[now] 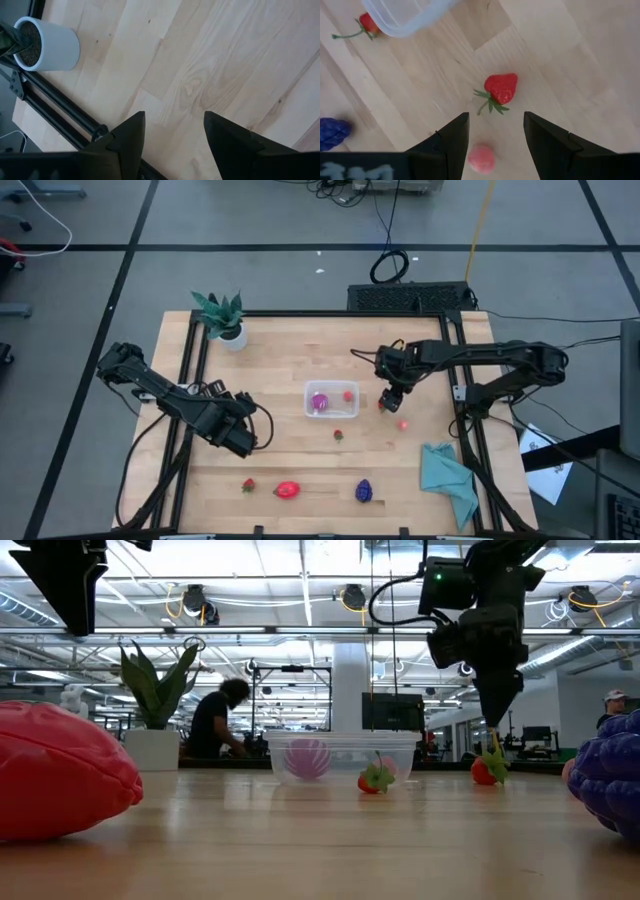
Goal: Pick and placing Produce into tupperware
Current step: Put the top red strawberry into the transparent bin
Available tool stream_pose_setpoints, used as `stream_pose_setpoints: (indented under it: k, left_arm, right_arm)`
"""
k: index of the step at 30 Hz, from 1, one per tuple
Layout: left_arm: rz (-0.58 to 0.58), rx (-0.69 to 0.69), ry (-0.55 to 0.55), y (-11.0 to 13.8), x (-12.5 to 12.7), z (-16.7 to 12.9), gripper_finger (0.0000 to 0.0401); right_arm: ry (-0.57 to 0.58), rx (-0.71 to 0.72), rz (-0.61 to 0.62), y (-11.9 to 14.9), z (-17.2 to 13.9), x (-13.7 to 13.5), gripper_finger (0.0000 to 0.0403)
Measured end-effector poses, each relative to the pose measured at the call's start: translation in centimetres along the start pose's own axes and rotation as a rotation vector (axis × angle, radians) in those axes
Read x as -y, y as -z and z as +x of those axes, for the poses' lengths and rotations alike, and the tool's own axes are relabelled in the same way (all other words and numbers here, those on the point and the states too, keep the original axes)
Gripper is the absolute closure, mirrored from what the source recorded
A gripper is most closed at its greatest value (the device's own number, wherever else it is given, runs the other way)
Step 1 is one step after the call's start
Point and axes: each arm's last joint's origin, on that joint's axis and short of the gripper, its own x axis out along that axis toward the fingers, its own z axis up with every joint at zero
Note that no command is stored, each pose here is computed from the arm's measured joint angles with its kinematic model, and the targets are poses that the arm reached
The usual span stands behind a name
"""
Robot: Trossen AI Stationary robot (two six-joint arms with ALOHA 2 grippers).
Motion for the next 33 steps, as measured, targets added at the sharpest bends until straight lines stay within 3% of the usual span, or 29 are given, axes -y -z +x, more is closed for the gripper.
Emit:
stream_pose_setpoints:
  k: [11, 21, 33]
  left_arm:
    - [-0.005, 0.000, 0.000, 0.01, 0.01, -0.01, 0.0192]
    - [-0.006, 0.001, 0.000, 0.01, 0.01, -0.01, 0.0192]
    - [-0.009, 0.001, 0.000, 0.01, 0.01, -0.01, 0.0192]
  right_arm:
    - [-0.018, -0.024, 0.005, -0.17, 0.06, 0.54, 0.0220]
    - [-0.032, 0.017, 0.003, -0.65, -0.01, 0.66, 0.0184]
    - [-0.037, 0.026, 0.019, -0.73, 0.00, 0.58, 0.0183]
